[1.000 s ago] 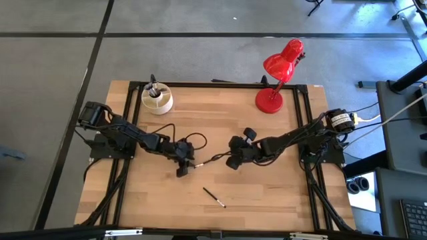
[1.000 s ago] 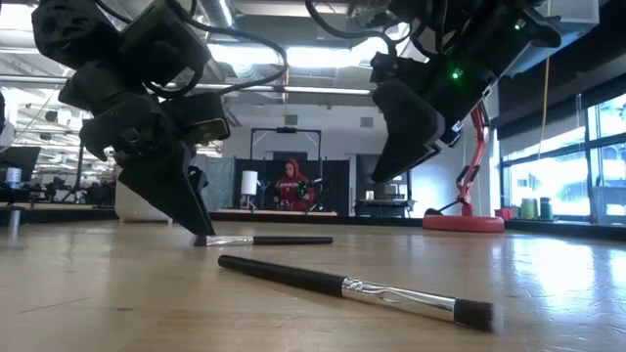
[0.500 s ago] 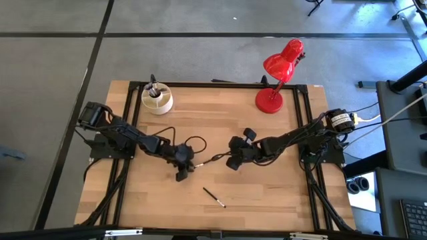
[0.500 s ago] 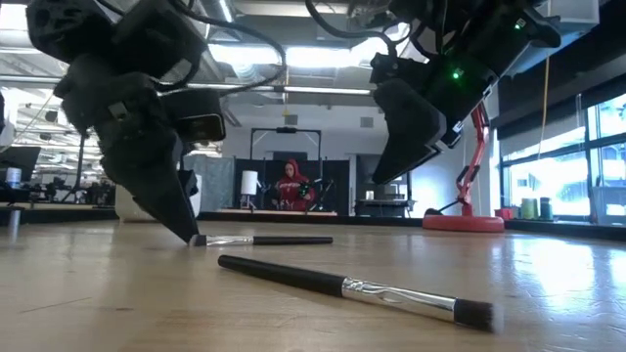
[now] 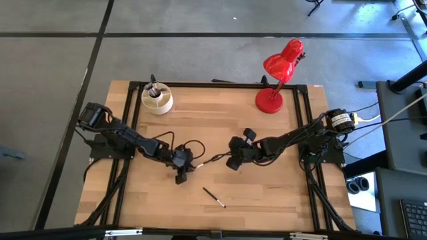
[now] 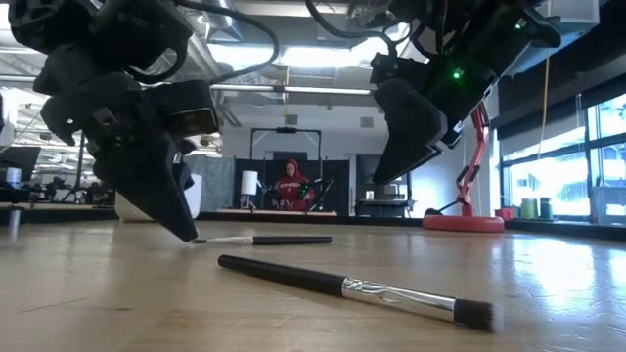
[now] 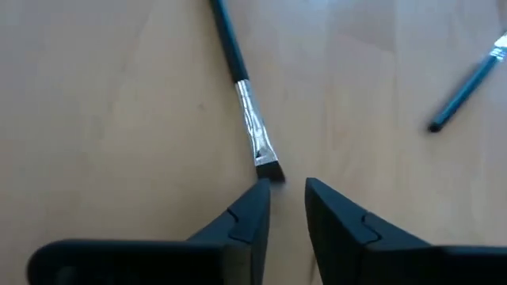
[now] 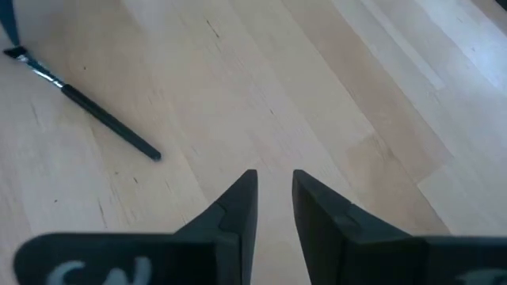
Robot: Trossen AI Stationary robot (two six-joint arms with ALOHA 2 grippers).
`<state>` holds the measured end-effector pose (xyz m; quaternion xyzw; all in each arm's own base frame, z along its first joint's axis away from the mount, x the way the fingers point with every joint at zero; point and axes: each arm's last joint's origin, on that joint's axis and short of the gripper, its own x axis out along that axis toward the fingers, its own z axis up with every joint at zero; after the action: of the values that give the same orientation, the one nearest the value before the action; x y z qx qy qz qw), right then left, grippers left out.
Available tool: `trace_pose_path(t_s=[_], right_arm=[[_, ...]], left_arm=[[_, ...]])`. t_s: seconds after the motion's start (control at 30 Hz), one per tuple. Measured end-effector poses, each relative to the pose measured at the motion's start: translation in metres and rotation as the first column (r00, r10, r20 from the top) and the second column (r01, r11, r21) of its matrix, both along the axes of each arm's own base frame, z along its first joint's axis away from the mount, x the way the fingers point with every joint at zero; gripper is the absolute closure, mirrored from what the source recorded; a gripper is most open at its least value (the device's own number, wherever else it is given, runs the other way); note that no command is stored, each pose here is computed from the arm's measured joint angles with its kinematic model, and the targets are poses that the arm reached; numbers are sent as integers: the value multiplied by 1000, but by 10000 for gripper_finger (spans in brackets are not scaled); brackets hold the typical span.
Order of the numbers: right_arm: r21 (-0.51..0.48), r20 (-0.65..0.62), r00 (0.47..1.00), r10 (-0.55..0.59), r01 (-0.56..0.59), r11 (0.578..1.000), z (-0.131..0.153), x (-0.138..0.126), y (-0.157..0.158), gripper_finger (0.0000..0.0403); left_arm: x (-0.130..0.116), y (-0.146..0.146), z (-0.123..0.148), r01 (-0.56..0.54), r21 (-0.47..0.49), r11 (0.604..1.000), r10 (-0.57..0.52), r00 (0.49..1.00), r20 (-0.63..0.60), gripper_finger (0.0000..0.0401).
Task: Put items in baskets/containers
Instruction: Put the eyeshadow brush into the white pen holder
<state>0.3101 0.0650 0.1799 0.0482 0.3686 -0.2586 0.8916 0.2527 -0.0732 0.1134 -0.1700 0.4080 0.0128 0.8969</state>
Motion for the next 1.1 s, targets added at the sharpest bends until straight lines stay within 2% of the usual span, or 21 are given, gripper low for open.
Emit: trace_pose_path(t_s=[0.17, 0.4, 0.53, 0.63, 0.7, 0.8, 0.9, 0.97, 1.0, 1.07, 1.1], right_arm=[[1, 0, 1000, 0, 0, 1000, 0, 0, 0, 320], [13, -3, 1000, 9, -9, 1000, 0, 0, 0, 320], [13, -3, 1000, 9, -9, 1000, 0, 0, 0, 321], [11, -5, 1000, 10, -10, 1000, 0, 0, 0, 320], [10, -5, 1000, 11, -11, 1000, 0, 0, 0, 321], [10, -6, 1000, 12, -12, 1000, 0, 0, 0, 321], [9, -8, 1000, 12, -12, 1000, 0, 0, 0, 321], [8, -14, 1000, 12, -12, 1000, -1, -1, 0, 321], [8, -14, 1000, 12, -12, 1000, -1, -1, 0, 321], [8, -14, 1000, 12, -12, 1000, -1, -1, 0, 321], [7, -16, 1000, 12, -12, 1000, -1, -1, 0, 321]], left_arm=[[0, 1, -4, -48, 61, 997, 47, 999, 4, 339], [7, -1, -17, -59, 83, 995, 60, 998, -3, 365], [12, -2, -18, -21, 121, 992, 22, 1000, -5, 392], [14, -2, -10, 8, 152, 988, -7, 1000, -5, 396], [13, -1, -3, 39, 201, 979, -29, 998, -52, 398], [2, 7, 18, 122, 361, 924, -40, 973, -226, 398], [-8, 19, 58, 278, 507, 815, -57, 911, -408, 399], [-18, 27, 86, 386, 539, 749, -66, 852, -519, 399], [-21, 32, 99, 417, 543, 729, -66, 832, -551, 399], [-25, 41, 130, 432, 588, 684, -39, 827, -561, 399], [-29, 46, 142, 440, 623, 647, -10, 822, -570, 399]])
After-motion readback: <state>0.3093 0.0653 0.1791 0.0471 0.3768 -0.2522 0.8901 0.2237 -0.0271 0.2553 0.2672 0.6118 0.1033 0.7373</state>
